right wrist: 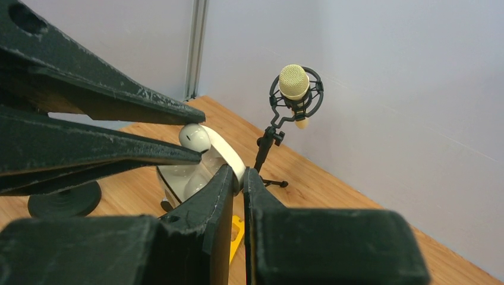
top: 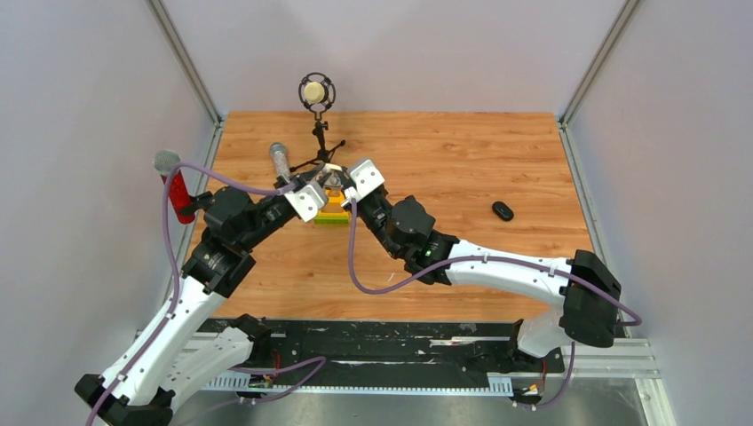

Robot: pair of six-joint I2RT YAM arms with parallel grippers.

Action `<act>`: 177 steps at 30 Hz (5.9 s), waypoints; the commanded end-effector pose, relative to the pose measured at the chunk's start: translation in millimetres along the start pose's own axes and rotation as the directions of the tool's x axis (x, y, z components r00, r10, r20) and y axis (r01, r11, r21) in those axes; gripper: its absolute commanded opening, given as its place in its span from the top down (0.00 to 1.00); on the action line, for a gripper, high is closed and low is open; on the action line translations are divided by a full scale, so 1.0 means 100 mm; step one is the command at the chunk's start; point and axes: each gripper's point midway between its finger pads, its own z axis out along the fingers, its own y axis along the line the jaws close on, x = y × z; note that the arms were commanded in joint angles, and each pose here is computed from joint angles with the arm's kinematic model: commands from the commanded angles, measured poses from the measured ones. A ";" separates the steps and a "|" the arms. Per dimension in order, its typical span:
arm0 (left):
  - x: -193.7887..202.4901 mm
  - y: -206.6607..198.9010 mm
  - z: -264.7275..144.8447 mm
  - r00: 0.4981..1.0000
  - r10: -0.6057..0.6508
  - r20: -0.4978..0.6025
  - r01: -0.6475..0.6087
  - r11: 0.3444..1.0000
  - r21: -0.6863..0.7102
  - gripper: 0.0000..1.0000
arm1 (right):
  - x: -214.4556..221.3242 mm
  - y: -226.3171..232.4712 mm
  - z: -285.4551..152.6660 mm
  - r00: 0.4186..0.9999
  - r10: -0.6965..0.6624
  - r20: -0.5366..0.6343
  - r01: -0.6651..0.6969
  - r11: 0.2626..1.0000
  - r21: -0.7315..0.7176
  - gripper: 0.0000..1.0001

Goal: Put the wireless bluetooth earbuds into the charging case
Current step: Place the earbud in the charging case, then close the charging case at the center of the board.

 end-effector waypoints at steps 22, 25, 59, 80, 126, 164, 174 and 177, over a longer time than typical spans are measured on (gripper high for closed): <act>-0.01 0.04 -0.07 0.999 0.016 -0.032 -0.016 1.000 0.002 1.00 | -0.36 -0.12 -0.02 0.994 0.053 0.096 -0.054 0.998 0.012 1.00; 0.00 0.05 -0.08 0.999 0.022 -0.040 -0.022 1.000 -0.005 1.00 | -0.35 -0.13 -0.02 0.994 0.052 0.094 -0.053 0.998 0.013 1.00; 0.09 -0.10 -0.06 0.963 0.268 0.019 -0.268 0.961 0.064 1.00 | -0.36 -0.16 -0.05 0.992 0.078 0.100 -0.079 0.997 0.007 1.00; 0.04 -0.07 -0.04 0.977 0.213 0.027 -0.214 0.976 0.046 1.00 | -0.47 -0.20 -0.13 0.983 0.124 0.134 -0.121 0.992 -0.034 1.00; 0.11 -0.26 0.00 0.992 -0.119 -0.027 0.121 0.989 0.088 0.36 | -0.54 -0.18 -0.15 0.966 0.210 0.150 -0.190 0.972 -0.138 1.00; -0.59 -0.52 -0.33 0.829 -0.553 0.080 0.519 0.816 0.255 0.16 | -0.94 -0.08 -0.55 0.938 0.316 0.142 -0.215 0.852 -0.478 1.00; -0.67 -0.51 -0.24 0.818 -0.564 0.112 0.516 0.806 0.290 0.32 | -0.96 0.09 -0.61 0.933 0.334 0.133 -0.214 0.814 -0.541 1.00; -0.67 -0.52 -0.23 0.816 -0.567 0.114 0.517 0.803 0.297 0.38 | -0.91 0.11 -0.59 0.935 0.332 0.123 -0.218 0.814 -0.538 1.00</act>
